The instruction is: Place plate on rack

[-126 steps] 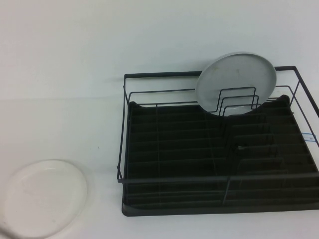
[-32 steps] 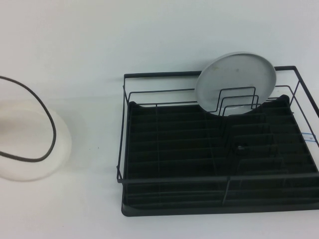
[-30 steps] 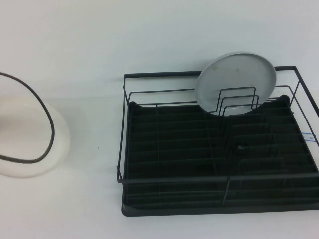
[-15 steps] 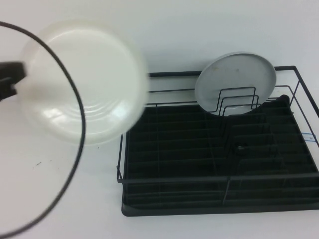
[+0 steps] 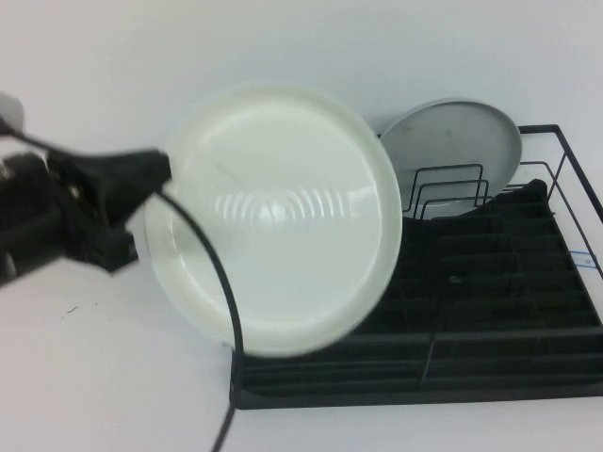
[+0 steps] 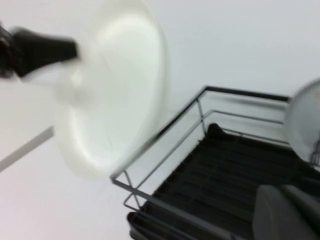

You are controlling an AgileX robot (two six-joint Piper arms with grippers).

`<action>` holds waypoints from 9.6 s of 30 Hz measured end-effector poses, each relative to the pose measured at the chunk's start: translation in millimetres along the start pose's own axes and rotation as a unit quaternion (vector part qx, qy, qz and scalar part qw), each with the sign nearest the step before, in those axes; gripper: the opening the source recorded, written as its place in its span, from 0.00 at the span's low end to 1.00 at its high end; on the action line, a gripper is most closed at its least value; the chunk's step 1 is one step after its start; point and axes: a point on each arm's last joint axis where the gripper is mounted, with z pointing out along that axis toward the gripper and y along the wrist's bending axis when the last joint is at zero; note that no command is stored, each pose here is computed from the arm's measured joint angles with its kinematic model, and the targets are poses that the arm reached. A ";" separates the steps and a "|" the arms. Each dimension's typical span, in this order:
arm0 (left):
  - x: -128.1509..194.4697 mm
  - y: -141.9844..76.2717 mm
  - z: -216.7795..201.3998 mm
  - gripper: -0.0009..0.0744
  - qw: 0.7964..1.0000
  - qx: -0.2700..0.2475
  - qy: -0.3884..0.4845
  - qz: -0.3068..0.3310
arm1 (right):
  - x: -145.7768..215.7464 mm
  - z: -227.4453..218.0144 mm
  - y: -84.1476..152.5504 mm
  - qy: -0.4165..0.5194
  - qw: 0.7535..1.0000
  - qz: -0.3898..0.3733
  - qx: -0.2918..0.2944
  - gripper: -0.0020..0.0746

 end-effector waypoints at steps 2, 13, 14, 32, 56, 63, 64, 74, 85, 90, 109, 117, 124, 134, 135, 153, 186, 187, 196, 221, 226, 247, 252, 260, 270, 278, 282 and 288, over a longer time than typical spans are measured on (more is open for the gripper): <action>11.1 -2.4 0.5 0.02 1.000 0.006 0.014 0.015 | -4.0 -1.4 3.2 -0.001 1.000 -0.006 -0.010 0.05; 28.3 -21.3 -2.4 0.02 0.994 0.101 0.010 0.052 | -5.9 -3.2 16.1 0.001 0.997 0.009 -0.077 0.39; 28.0 -23.0 -2.5 0.02 0.992 0.109 0.008 0.056 | -7.1 -3.6 18.1 -0.005 0.996 0.015 -0.088 0.46; 26.9 -29.0 -3.5 0.02 0.986 0.145 -0.007 0.084 | -12.4 13.9 8.7 -0.003 0.986 0.089 -0.141 0.64; 23.7 -7.2 53.7 0.02 0.982 0.167 0.022 0.082 | 4.3 112.8 -15.0 0.074 0.966 0.120 -0.217 0.64; 24.1 -8.4 59.4 0.02 0.983 0.156 0.030 0.090 | 1.2 138.8 -22.3 0.088 0.965 0.120 -0.214 0.62; 24.1 -8.4 59.4 0.02 0.983 0.156 0.030 0.090 | 1.3 140.9 -23.3 0.089 0.965 0.120 -0.214 0.61; 23.3 -10.3 58.9 0.02 0.982 0.166 0.026 0.090 | 3.9 153.0 -31.0 0.105 0.967 0.117 -0.202 0.24; 16.7 -17.5 52.8 0.16 0.976 0.194 0.006 0.095 | 6.3 154.1 -33.3 0.119 0.969 0.100 -0.194 0.17; 3.0 -26.0 41.1 0.37 0.975 0.189 -0.013 0.112 | 6.8 153.2 -31.0 0.124 0.966 0.090 -0.206 0.17; -74.1 -85.4 -78.8 0.10 0.967 -0.003 -0.147 0.207 | -86.3 159.5 -36.7 0.115 0.977 -0.129 -0.128 0.17; -42.9 -92.3 -101.1 0.02 0.967 -0.045 -0.074 0.240 | -136.0 152.2 -55.2 0.096 0.936 -0.339 0.017 0.17; 3.2 -89.5 -114.3 0.01 0.971 -0.093 -0.069 0.207 | -141.1 157.9 -78.3 0.113 0.861 -0.483 0.111 0.17; 31.7 -80.5 -134.8 0.01 0.953 -0.199 -0.099 0.206 | -101.7 213.0 -116.1 0.181 0.808 -0.552 0.104 0.17; 35.7 -79.4 -133.5 0.01 0.952 -0.200 -0.092 0.211 | -98.5 216.4 -118.3 0.185 0.807 -0.551 0.102 0.17; 58.7 -64.3 -130.7 0.01 0.947 -0.251 -0.067 0.191 | -55.3 256.1 -143.3 0.233 0.786 -0.568 0.073 0.16; 58.1 -64.5 -130.8 0.01 0.950 -0.249 -0.076 0.170 | -22.3 289.3 -142.8 0.246 0.740 -0.625 0.037 0.16; 58.1 -64.5 -130.8 0.01 0.950 -0.249 -0.076 0.170 | -22.3 290.5 -140.2 0.243 0.738 -0.629 0.036 0.16; 57.9 -64.6 -130.8 0.01 0.952 -0.248 -0.080 0.160 | -21.4 293.8 -135.3 0.235 0.752 -0.614 0.038 0.16; 58.3 -66.3 -129.8 0.01 0.955 -0.237 -0.079 0.159 | -30.7 296.3 -137.7 0.186 0.827 -0.520 0.106 0.56; 58.3 -66.3 -129.8 0.01 0.955 -0.237 -0.079 0.159 | -31.7 296.3 -138.2 0.182 0.828 -0.518 0.112 0.62; 58.3 -66.3 -129.8 0.01 0.952 -0.238 -0.075 0.174 | -143.0 208.0 -97.0 -0.022 0.905 -0.351 0.239 0.42; 58.3 -66.3 -129.8 0.01 0.952 -0.238 -0.075 0.175 | -177.2 144.2 -69.4 -0.122 0.933 -0.228 0.250 0.10; 64.4 -65.4 -128.2 0.01 0.954 -0.235 -0.066 0.172 | -114.4 92.7 -45.8 -0.087 0.959 -0.192 0.187 0.05; 64.4 -65.4 -128.2 0.01 0.954 -0.235 -0.066 0.171 | 0.0 32.8 -18.7 -0.036 0.976 -0.193 0.091 0.05; 64.4 -65.4 -128.2 0.01 0.952 -0.236 -0.063 0.186 | 47.9 -5.9 -3.7 -0.081 0.972 -0.211 0.060 0.05; 68.8 -64.5 -127.2 0.01 0.952 -0.236 -0.056 0.187 | 61.7 -10.7 -2.5 -0.085 0.972 -0.213 0.054 0.05; 69.9 -64.2 -127.0 0.01 0.953 -0.236 -0.057 0.179 | 76.4 -7.1 -0.4 -0.063 0.975 -0.210 0.024 0.05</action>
